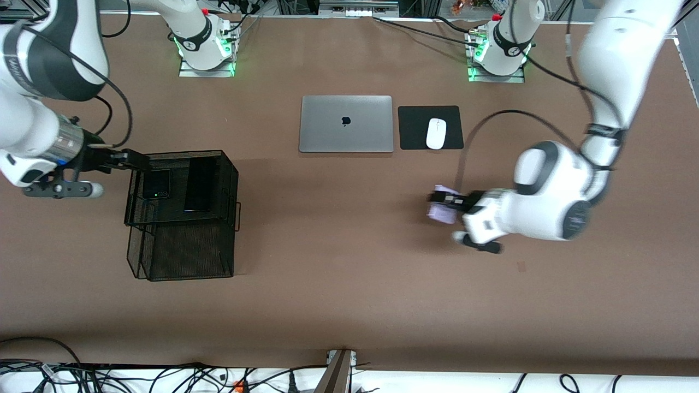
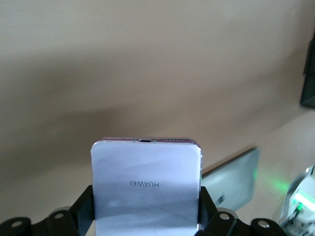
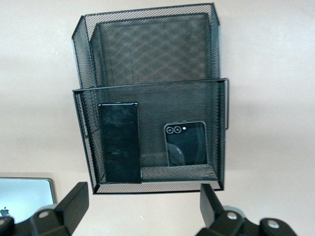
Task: Place phones with both arms
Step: 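Set the white phone on the table with the left gripper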
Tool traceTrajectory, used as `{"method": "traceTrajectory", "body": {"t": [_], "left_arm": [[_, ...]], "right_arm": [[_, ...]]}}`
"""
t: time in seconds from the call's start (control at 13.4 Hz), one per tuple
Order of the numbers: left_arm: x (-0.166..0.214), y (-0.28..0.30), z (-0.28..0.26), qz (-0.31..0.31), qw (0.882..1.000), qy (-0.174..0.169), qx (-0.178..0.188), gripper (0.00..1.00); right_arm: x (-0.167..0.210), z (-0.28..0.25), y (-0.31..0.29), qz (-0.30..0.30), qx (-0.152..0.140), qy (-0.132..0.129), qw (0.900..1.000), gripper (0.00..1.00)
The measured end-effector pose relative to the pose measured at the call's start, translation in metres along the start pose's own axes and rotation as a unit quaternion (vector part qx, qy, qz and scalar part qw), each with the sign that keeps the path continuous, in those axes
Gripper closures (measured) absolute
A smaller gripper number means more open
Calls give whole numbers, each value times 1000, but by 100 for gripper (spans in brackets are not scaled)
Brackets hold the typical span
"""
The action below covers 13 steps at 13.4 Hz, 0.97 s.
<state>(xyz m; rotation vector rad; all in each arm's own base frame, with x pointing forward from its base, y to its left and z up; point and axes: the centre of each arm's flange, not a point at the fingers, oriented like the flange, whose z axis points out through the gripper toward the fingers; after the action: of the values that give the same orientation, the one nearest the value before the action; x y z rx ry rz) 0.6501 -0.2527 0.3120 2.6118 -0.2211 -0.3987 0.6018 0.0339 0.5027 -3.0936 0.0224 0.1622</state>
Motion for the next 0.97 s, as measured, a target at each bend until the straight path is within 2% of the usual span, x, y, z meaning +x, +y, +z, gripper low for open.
{"method": "traceTrajectory", "body": {"t": [0.22,0.37,0.6,0.74,0.89,0.97], "left_arm": [[4,104,84,-37,997,64,-9,15],[4,138,145,-53,993,106,-12,15],[8,141,218,-56,986,159,-8,15],[8,137,242,-58,984,168,-10,15],[10,138,241,-57,983,173,-13,1],[12,140,236,-57,982,179,-15,0]], "right_arm": [[0,0,2,1,-1,-1,1000,0],[0,0,2,1,-1,-2,1000,0],[0,0,1,0,-1,-3,1000,0],[0,0,1,0,-1,-3,1000,0],[0,0,1,0,-1,-3,1000,0],[0,0,1,0,-1,-3,1000,0]]}}
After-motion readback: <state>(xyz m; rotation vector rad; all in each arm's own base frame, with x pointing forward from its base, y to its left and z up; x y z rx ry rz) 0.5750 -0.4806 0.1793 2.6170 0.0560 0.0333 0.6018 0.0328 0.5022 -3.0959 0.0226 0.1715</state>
